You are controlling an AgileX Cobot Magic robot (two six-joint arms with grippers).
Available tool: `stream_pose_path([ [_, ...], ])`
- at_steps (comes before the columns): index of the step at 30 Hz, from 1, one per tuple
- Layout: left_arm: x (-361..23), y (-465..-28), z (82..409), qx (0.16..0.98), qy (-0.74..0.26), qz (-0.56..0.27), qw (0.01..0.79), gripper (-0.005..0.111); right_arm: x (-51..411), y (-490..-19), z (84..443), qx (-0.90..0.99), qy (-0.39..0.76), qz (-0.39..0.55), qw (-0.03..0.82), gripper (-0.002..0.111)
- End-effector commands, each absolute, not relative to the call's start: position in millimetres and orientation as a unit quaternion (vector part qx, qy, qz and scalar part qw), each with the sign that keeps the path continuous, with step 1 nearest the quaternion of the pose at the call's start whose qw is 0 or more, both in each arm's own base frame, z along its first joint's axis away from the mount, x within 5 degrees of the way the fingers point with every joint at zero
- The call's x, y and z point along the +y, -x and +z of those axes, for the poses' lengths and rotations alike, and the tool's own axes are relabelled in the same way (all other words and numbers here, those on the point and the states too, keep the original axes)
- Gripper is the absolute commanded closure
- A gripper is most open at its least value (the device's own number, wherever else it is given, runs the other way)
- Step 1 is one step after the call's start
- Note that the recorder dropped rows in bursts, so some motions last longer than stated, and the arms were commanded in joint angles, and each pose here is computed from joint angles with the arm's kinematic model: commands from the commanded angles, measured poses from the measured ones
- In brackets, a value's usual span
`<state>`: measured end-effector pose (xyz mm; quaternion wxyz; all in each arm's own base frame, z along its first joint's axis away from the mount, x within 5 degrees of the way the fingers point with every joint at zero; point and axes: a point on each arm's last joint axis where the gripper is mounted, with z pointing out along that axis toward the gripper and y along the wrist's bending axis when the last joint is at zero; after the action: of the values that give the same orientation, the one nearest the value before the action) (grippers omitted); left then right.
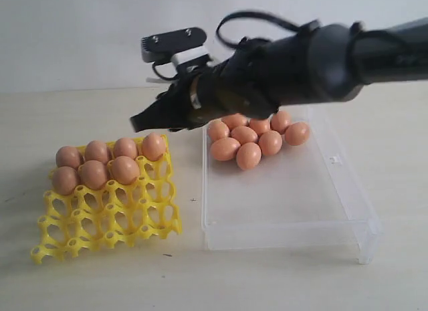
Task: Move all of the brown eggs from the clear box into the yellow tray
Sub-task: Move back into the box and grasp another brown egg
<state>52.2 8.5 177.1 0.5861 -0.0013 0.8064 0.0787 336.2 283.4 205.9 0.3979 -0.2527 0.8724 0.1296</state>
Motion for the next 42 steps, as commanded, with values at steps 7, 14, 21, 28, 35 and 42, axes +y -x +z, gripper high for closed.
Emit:
stream_pose_path([
  [7, 8.1, -52.1, 179.5, 0.801, 0.0, 0.076, 0.594, 0.107, 199.4, -342.9, 206.5, 0.948, 0.241, -0.008, 0.206, 0.059],
  [14, 8.1, -52.1, 179.5, 0.801, 0.0, 0.076, 0.594, 0.107, 189.1, -359.4, 185.7, 0.978, 0.07, 0.093, 0.172, 0.044],
  [21, 8.1, -52.1, 179.5, 0.801, 0.0, 0.076, 0.594, 0.107, 193.9, -372.2, 166.1, 0.973, 0.029, 0.131, 0.19, 0.044],
  [28, 8.1, -52.1, 179.5, 0.801, 0.0, 0.076, 0.594, 0.107, 196.6, -379.8, 142.9, 0.972, 0.029, 0.127, 0.193, 0.044],
  [35, 8.1, -52.1, 179.5, 0.801, 0.0, 0.076, 0.594, 0.107, 199.4, -393.6, 131.9, 0.972, 0.036, 0.12, 0.201, 0.044],
  [42, 8.1, -52.1, 179.5, 0.801, 0.0, 0.076, 0.594, 0.107, 200.8, -407.9, 128.7, 0.969, 0.048, 0.11, 0.218, 0.046],
])
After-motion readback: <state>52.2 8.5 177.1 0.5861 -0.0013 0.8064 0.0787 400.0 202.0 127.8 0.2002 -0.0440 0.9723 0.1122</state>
